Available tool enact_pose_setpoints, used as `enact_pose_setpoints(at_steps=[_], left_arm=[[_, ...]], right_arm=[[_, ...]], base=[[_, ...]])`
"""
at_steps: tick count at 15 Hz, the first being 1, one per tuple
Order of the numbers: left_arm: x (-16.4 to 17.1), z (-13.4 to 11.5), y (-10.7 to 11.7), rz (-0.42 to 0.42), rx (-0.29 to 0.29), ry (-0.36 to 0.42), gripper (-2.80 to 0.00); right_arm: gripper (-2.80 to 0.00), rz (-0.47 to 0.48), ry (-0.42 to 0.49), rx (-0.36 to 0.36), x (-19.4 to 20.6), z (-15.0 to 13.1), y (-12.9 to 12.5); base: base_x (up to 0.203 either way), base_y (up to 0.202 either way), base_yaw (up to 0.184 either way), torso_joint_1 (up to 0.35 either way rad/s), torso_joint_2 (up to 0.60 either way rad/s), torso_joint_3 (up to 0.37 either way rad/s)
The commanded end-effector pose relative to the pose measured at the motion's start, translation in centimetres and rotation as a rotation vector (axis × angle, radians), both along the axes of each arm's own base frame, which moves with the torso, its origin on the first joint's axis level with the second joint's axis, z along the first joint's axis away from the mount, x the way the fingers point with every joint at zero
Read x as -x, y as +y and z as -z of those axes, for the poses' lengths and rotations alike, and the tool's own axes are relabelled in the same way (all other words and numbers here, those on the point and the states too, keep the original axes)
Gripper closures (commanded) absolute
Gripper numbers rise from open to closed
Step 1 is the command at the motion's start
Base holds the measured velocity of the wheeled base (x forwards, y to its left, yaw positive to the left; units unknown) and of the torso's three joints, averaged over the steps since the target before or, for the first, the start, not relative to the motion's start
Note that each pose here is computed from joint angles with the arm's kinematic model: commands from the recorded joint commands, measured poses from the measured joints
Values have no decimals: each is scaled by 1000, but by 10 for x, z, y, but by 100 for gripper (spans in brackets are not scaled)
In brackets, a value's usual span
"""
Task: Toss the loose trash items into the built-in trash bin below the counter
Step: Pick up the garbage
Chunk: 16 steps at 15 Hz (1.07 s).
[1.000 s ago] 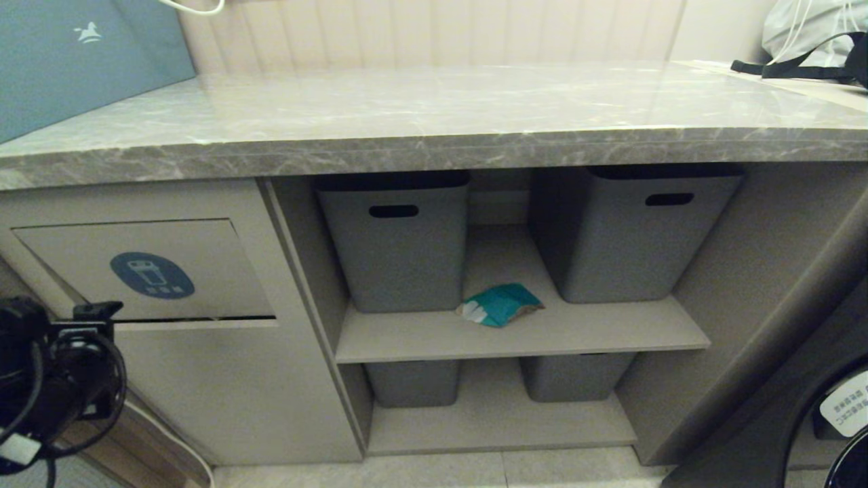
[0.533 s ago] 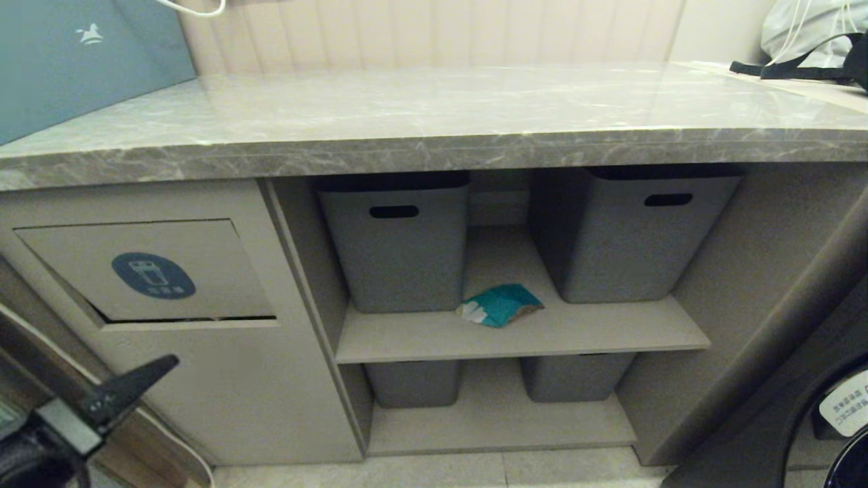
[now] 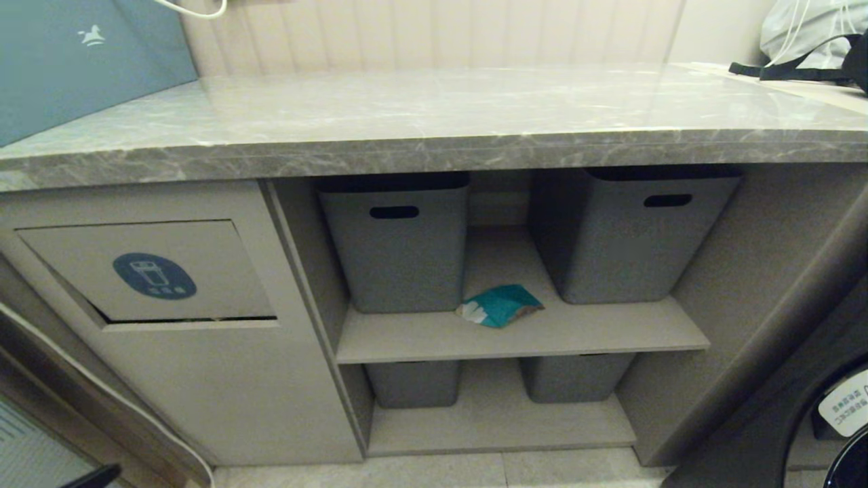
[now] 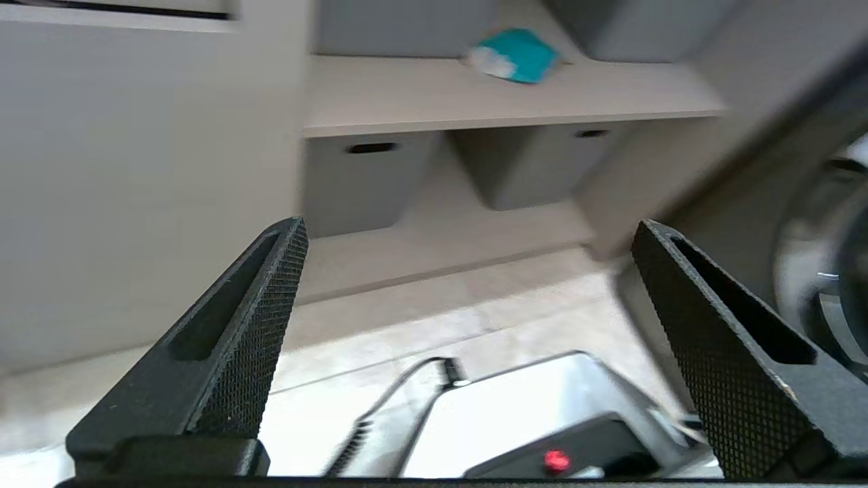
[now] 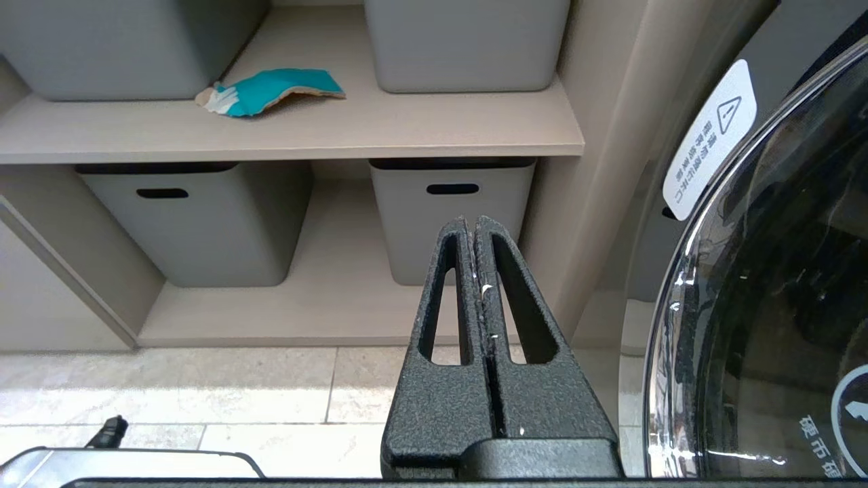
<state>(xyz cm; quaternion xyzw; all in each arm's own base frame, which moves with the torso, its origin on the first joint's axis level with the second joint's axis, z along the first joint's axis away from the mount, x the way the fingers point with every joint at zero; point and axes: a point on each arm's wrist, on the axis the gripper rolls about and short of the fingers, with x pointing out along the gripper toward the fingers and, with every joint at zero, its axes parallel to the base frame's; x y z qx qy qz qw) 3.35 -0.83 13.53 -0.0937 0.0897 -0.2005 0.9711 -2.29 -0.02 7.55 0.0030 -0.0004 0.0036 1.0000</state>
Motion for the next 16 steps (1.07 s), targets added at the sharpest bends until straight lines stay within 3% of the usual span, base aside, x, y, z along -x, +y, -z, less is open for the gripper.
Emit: enact_pose_setpoints(at_steps=[1,2,4,6,9,13,16], left_arm=[[22,1,-1,-36,-15,-91,-280],[28,4,0,-82,-36,-102,0],[34,15,2,-220,-104,-100,0],[34,22,5,-316,-211,-75,0],[34,51,7,-367,-304,27,0],[34,50,7,-313,-308,18,0],[50,56,7,-319,-304,-134,0]], right_arm=[[0,0,-1,0,0,0,0],[0,0,-1,0,0,0,0],[0,0,-1,0,0,0,0],[0,0,-1,0,0,0,0],[0,0,-1,0,0,0,0],[0,0,-1,0,0,0,0],[0,0,-1,0,0,0,0]], base=[[0,0,0,0,0,0],[0,0,0,0,0,0],[0,0,0,0,0,0],[0,0,0,0,0,0],[0,0,0,0,0,0],[0,0,0,0,0,0],[0,0,0,0,0,0]])
